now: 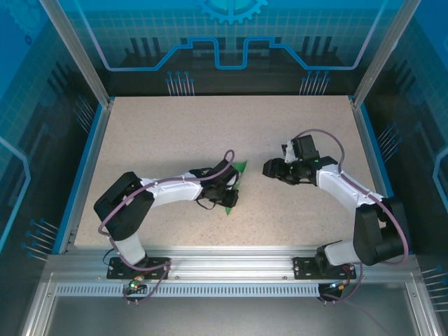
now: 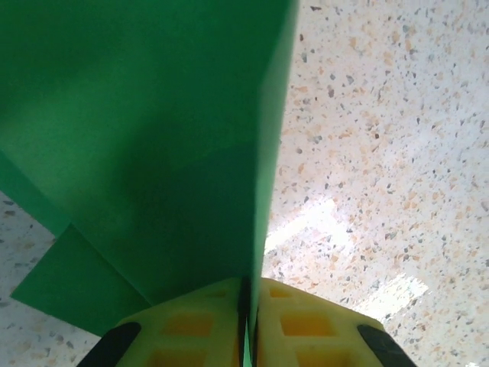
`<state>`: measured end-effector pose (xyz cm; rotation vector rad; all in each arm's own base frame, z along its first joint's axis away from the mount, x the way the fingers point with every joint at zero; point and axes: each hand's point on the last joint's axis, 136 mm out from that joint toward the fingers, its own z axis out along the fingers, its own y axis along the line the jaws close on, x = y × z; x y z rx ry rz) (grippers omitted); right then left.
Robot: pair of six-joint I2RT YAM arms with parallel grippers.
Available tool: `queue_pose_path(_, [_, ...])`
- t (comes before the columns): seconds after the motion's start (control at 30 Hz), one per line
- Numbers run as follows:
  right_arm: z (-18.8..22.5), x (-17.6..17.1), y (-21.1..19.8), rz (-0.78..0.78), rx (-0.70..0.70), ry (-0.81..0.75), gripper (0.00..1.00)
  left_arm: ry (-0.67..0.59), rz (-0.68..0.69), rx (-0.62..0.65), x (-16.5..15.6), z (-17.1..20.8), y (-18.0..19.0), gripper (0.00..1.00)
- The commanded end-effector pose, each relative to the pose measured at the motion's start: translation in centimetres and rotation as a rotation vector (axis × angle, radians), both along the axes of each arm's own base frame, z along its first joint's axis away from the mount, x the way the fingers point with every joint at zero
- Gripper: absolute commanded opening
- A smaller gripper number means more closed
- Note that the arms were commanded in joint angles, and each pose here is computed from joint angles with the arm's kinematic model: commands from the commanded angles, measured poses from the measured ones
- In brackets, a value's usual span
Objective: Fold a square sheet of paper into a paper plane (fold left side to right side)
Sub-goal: Fold the wing for the fifth time at the center of the table.
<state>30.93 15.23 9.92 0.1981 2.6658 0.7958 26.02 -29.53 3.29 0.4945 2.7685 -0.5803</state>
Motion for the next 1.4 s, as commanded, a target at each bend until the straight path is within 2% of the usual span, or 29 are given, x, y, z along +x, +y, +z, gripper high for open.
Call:
queue_pose_path(0.0, [-0.1,-0.5,0.8,0.041,0.067,-0.016,0.62,0.053,-0.001,-0.161,-0.1,1.2,-1.3,0.13])
queue_pose_path(0.63, [-2.1,-0.7,8.0,0.164,0.217,-0.068,0.58,0.236,0.078,-0.453,1.4,1.0,0.4,0.13])
queue_pose_path(0.97, [-3.4,-0.4,10.9,0.189,0.237,-0.055,0.56,0.289,0.108,-0.472,1.5,0.3,1.7,0.12])
queue_pose_path(1.37, [-4.3,0.0,11.8,0.198,0.232,-0.033,0.55,0.297,0.118,-0.487,1.5,0.1,2.8,0.12])
